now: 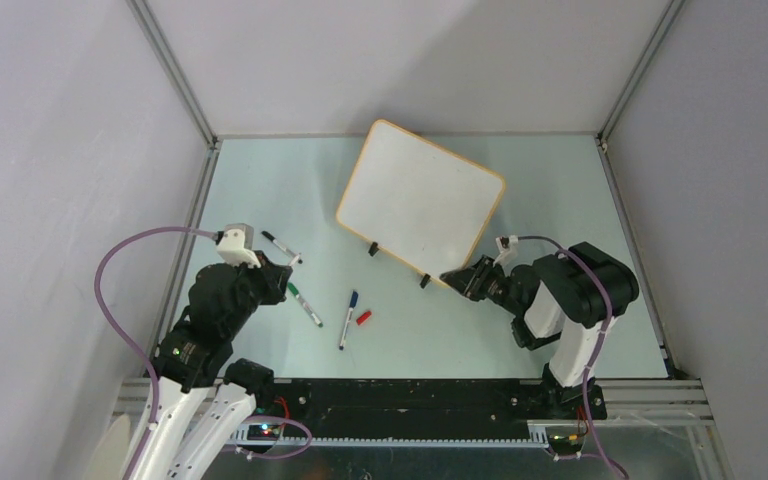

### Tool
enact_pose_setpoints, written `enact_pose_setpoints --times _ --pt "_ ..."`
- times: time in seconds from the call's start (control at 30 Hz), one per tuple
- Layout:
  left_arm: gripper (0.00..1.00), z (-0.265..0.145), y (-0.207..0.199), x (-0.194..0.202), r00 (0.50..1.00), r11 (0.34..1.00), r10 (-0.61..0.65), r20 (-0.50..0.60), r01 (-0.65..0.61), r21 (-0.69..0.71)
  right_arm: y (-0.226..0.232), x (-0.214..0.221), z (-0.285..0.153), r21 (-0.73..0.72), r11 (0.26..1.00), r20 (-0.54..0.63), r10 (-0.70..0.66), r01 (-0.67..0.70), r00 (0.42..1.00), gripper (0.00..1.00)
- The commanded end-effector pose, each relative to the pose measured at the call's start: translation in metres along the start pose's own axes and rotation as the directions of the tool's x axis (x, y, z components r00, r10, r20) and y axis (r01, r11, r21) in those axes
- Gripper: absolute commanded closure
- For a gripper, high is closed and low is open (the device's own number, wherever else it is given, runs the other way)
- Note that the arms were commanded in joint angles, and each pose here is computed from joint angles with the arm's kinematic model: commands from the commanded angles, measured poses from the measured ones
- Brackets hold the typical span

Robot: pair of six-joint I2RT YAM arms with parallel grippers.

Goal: Write a sentence on the whiteboard
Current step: Move the whiteboard to the center of the board.

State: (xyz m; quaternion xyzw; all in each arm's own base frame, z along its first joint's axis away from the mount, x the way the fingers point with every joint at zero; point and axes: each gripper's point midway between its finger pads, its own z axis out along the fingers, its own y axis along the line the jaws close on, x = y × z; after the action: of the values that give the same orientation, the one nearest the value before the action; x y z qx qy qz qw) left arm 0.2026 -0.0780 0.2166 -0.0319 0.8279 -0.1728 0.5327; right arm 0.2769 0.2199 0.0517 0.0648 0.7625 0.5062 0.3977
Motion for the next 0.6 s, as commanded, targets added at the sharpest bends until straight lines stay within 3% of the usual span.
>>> enact_pose_setpoints --times 0.0,0.27,0.57 --pt "1.00 0.001 0.002 -0.003 1.000 1.000 0.020 0.013 -0.020 -0.009 0.007 -0.008 -0.009 -0.016 1.000 0.037 -0.010 0.011 0.999 0.83" --pt "1.00 0.001 0.001 -0.003 1.000 1.000 0.021 0.014 -0.021 -0.004 0.008 0.000 -0.022 -0.002 1.000 0.037 -0.024 0.024 0.999 0.86" --pt "1.00 0.000 0.001 -0.004 1.000 1.000 0.020 0.023 -0.020 -0.002 0.020 0.042 -0.028 -0.004 0.996 -0.035 -0.084 0.084 0.996 0.88"
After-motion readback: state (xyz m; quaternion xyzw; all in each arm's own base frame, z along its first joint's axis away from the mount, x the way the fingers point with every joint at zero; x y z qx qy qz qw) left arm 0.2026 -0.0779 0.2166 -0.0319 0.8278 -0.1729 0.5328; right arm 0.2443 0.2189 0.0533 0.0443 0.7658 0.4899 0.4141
